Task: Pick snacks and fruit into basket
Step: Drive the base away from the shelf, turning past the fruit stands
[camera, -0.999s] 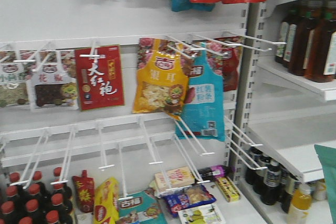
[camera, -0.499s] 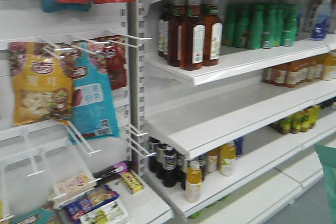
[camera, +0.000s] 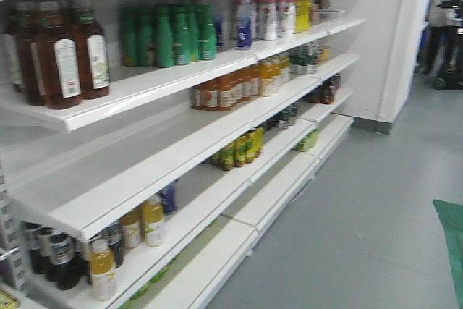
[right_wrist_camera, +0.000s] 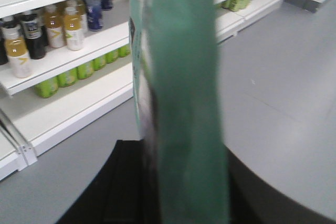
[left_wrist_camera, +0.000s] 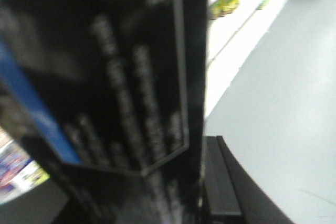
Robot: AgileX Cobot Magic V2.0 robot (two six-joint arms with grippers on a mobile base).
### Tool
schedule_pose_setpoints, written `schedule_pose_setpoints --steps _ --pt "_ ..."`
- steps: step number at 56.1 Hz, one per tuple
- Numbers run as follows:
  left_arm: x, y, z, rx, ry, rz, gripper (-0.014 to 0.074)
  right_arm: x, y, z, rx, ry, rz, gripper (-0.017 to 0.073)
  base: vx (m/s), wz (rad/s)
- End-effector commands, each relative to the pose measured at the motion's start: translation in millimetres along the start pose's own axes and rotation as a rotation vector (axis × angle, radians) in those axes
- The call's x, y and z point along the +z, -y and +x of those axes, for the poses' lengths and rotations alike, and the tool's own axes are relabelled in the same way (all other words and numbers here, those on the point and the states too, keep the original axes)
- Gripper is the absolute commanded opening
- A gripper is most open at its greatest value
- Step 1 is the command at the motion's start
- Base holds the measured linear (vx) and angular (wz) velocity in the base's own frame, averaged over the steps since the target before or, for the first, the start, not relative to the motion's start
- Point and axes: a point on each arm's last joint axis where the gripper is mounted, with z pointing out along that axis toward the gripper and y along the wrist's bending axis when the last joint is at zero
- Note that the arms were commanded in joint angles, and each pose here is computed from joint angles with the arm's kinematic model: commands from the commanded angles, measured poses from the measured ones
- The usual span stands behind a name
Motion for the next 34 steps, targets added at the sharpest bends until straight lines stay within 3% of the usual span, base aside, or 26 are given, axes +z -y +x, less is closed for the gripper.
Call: schedule_pose_setpoints --steps 1,34 --pt "-4.8 2.0 -18.9 0.005 0.12 0.021 0.0199 -4.5 1.5 -16.9 -0.016 0.119 0.011 -0.0008 0.1 -0.87" --pt "-4.8 2.0 -18.9 0.005 0.12 0.021 0.0199 -4.5 1.5 -16.9 -0.016 0.119 0.011 -0.0008 0.14 -0.84"
